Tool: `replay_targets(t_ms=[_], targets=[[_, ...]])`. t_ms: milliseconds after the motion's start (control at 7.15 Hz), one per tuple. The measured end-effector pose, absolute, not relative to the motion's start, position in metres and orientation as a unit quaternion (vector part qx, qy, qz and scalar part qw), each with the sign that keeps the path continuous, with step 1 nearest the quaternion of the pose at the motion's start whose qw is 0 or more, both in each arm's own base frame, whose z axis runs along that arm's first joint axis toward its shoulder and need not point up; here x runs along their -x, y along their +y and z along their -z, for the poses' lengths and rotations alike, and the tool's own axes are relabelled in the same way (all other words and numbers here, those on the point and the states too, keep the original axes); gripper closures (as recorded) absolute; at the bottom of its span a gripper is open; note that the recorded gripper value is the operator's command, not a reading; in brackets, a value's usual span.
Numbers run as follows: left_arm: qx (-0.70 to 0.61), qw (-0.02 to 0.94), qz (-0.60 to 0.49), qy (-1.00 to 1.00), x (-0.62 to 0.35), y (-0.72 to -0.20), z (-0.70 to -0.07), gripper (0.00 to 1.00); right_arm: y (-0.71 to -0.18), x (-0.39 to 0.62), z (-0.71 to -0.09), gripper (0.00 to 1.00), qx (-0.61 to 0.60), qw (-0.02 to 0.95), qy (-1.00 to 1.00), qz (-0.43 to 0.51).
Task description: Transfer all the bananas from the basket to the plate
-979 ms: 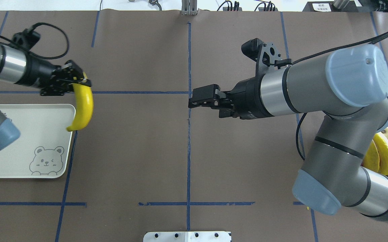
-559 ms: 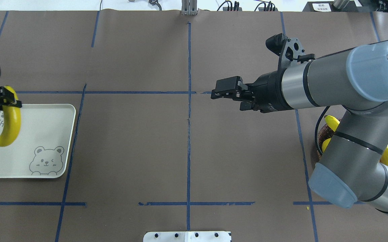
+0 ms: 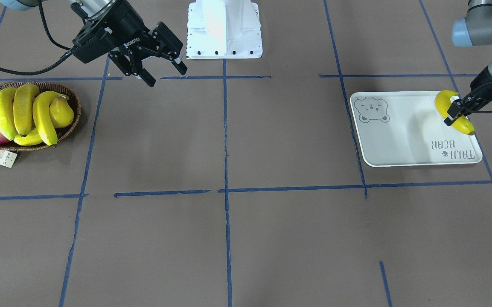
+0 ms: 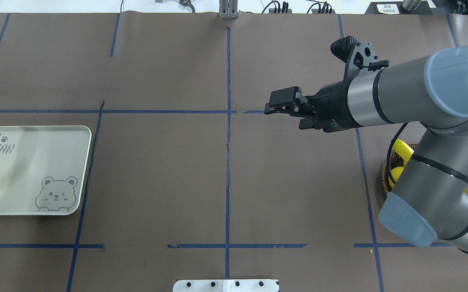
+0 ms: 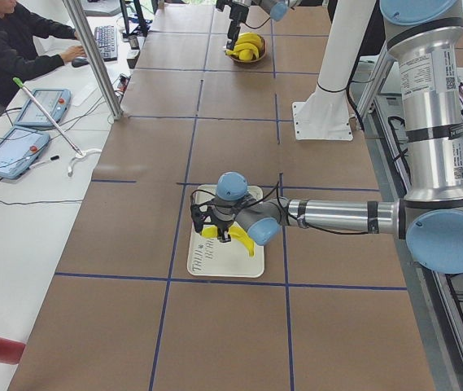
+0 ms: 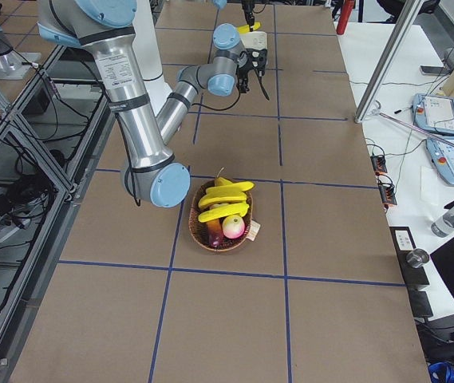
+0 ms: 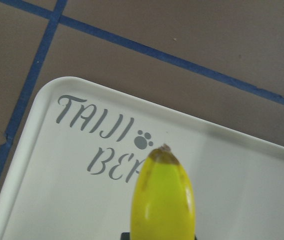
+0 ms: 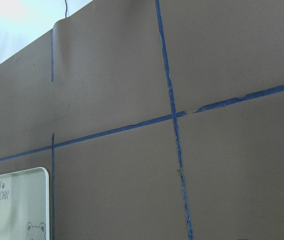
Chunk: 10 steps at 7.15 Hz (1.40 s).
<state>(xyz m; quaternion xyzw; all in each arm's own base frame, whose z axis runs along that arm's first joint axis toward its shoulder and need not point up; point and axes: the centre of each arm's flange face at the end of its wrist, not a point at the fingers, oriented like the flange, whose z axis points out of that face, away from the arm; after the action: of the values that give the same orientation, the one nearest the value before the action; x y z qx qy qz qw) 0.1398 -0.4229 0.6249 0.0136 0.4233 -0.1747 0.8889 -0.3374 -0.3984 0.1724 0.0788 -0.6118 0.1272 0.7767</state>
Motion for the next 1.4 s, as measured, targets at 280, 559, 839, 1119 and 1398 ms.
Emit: replay_targets(t_ms=[280,559,839,1119,1398], targets=[[-0.015,0.894,0.176,0.412,-0.145,-0.433,-0.640,0.76,-0.399,0.336,-0.176,0.00,-0.078,0.778,-0.610,-0.129],[-0.018,0.895,0.176,0.409,-0.146,-0.436,-0.643,0.00,-0.399,0.336,-0.178,0.00,-0.079,0.779,-0.608,-0.130],[-0.033,0.892,0.166,0.419,-0.144,-0.434,-0.642,0.00,-0.402,0.330,-0.186,0.00,-0.080,0.784,-0.602,-0.132],[-0.042,0.888,0.161,0.429,-0.143,-0.434,-0.633,0.00,-0.410,0.316,-0.209,0.00,-0.089,0.796,-0.584,-0.133],[-0.050,0.879,0.155,0.447,-0.138,-0.436,-0.608,0.00,-0.410,0.289,-0.262,0.00,-0.108,0.826,-0.543,-0.109]])
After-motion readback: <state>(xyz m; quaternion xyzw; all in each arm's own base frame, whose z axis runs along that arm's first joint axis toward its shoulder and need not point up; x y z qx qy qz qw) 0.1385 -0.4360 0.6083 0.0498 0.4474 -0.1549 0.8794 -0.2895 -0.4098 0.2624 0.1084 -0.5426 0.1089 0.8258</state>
